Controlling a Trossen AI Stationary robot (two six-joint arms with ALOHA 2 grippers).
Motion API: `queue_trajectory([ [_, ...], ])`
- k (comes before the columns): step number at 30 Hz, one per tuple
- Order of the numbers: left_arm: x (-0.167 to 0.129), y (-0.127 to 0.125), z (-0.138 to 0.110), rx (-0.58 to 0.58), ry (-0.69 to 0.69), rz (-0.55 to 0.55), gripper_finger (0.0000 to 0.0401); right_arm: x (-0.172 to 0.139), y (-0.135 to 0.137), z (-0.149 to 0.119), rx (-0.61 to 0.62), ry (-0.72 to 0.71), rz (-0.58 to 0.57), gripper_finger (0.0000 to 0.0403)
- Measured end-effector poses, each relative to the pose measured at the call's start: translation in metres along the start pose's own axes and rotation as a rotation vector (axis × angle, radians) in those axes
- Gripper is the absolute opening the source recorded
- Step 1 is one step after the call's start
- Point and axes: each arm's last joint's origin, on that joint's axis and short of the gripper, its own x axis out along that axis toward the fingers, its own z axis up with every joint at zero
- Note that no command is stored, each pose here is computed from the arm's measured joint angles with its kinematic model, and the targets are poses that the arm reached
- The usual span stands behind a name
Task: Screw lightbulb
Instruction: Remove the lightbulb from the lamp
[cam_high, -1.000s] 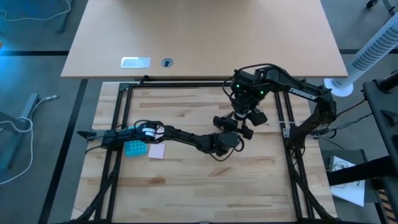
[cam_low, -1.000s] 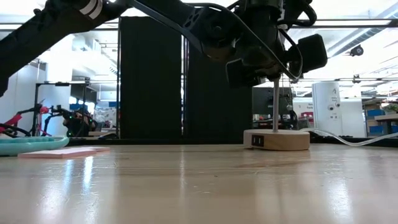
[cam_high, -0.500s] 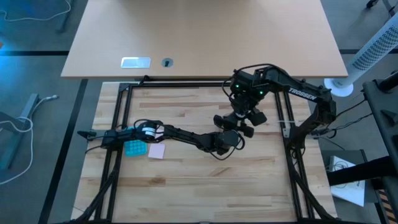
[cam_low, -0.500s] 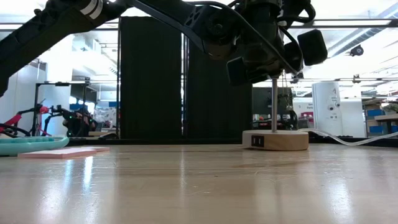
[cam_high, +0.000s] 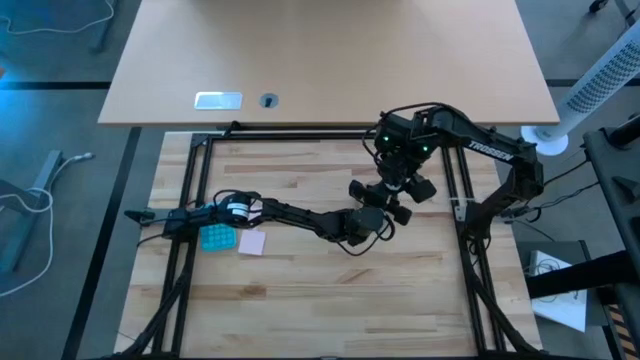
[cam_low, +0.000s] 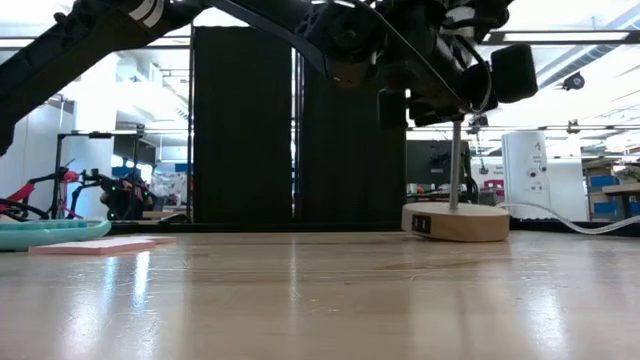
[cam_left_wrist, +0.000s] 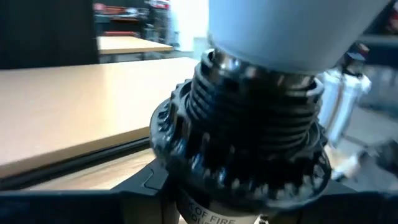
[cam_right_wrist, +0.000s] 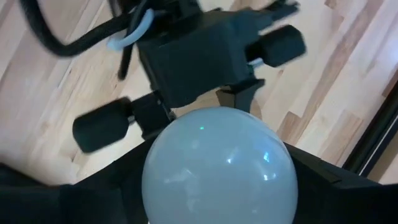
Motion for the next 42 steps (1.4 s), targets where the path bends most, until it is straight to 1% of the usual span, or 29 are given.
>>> queue_trajectory([
  [3, -0.004, -0.001, 0.006, 0.074, 0.041, -0.068, 0.0155, -0.006, 0.006, -0.003, -0.033, -0.010, 0.005, 0.0249],
  [5, -0.008, 0.000, 0.017, 0.106, 0.074, -0.139, 0.0155, -0.012, 0.011, -0.005, -0.041, -0.043, 0.007, 0.0246],
  [8, -0.016, 0.005, 0.035, 0.125, 0.101, -0.234, 0.0155, -0.024, 0.019, -0.009, -0.048, -0.109, -0.011, 0.0247],
  [12, -0.026, 0.019, 0.048, 0.133, 0.138, -0.389, 0.0155, -0.035, 0.028, -0.013, -0.060, -0.173, -0.027, 0.0253],
  [15, -0.029, 0.036, 0.061, 0.121, 0.174, -0.557, 0.0155, -0.042, 0.035, -0.014, -0.068, -0.224, -0.025, 0.0249],
  [16, -0.029, 0.044, 0.069, 0.113, 0.180, -0.615, 0.0155, -0.044, 0.037, -0.013, -0.077, -0.243, -0.029, 0.0247],
  [20, -0.019, 0.072, 0.082, 0.067, 0.256, -0.875, 0.0155, -0.047, 0.041, -0.008, -0.098, -0.309, -0.024, 0.0248],
  [22, -0.011, 0.082, 0.086, 0.036, 0.298, -0.978, 0.0155, -0.047, 0.042, -0.005, -0.106, -0.331, -0.019, 0.0252],
  [25, -0.003, 0.091, 0.094, 0.009, 0.338, -1.117, 0.0155, -0.050, 0.044, -0.002, -0.122, -0.350, -0.027, 0.0252],
  [27, 0.000, 0.091, 0.099, 0.001, 0.364, -1.207, 0.0155, -0.052, 0.046, -0.001, -0.142, -0.367, -0.024, 0.0248],
  [30, 0.004, 0.091, 0.104, -0.007, 0.443, -1.320, 0.0154, -0.053, 0.047, 0.002, -0.171, -0.387, -0.013, 0.0246],
  [32, 0.008, 0.091, 0.105, -0.001, 0.490, -1.355, 0.0154, -0.053, 0.048, 0.004, -0.180, -0.388, -0.010, 0.0248],
  [34, 0.015, 0.092, 0.105, -0.005, 0.513, -1.418, 0.0154, -0.053, 0.048, 0.006, -0.190, -0.409, -0.006, 0.0252],
  [37, 0.024, 0.097, 0.107, -0.051, 0.558, -1.540, 0.0154, -0.053, 0.049, 0.009, -0.205, -0.424, -0.016, 0.0252],
  [39, 0.028, 0.102, 0.109, -0.092, 0.613, -1.611, 0.0154, -0.053, 0.048, 0.011, -0.213, -0.433, -0.030, 0.0248],
  [40, 0.030, 0.104, 0.110, -0.111, 0.632, -1.638, 0.0154, -0.054, 0.048, 0.012, -0.216, -0.441, -0.034, 0.0246],
  [42, 0.031, 0.107, 0.112, -0.136, 0.662, -1.658, 0.0154, -0.055, 0.047, 0.013, -0.217, -0.452, -0.045, 0.0246],
])
